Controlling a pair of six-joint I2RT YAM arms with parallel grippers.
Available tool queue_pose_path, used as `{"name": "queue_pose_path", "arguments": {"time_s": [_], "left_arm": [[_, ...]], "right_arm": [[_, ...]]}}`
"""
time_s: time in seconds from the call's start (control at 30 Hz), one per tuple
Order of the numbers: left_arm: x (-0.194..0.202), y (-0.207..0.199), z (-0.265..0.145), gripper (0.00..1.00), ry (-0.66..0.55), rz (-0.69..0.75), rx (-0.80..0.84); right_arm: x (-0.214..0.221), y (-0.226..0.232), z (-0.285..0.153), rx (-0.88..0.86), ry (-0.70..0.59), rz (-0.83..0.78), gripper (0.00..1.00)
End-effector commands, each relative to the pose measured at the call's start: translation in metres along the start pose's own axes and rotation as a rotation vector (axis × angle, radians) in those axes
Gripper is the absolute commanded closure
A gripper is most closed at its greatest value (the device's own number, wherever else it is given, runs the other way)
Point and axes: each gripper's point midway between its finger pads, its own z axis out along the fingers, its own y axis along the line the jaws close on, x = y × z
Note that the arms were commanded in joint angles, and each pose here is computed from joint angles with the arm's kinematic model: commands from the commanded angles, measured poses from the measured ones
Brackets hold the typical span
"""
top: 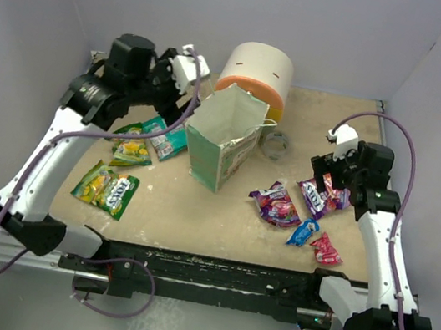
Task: Place the snacks into the paper bag
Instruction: Pick up the snack from the center of the board.
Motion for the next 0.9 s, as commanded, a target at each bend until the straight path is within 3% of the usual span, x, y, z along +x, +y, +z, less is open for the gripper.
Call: {"name": "queue_pose_path", "arguments": {"time_s": [0.0,0.2,0.47,0.63,0.87], "left_arm": [[-0.007,0.030,-0.036,0.14,-0.105,-0.139,-0.130],[0.021,0.047,-0.067,0.13,-0.136,-0.286,-0.188],[0.053,0.045,-0.069,0.10,-0.120,-0.339,-0.194],[0.058,0.037,-0.066,0.10,-0.130,-0.324,-0.170],[0.062,0.032,-0.066,0.08,-0.139,-0.306,-0.160]], "right_arm": [[-0.011,-0.004,0.000,0.016,-0.051,0.008,0.01],[-0.006,-0.012,0.003,0.052,-0.021,0.001,0.02],[0.043,-0.039,0.027,0.175,0.226,0.001,0.05],[0.070,-0.040,0.049,0.043,0.335,0.027,0.10],[0.074,-0.067,0.062,-0.040,0.354,0.088,0.17]]}}
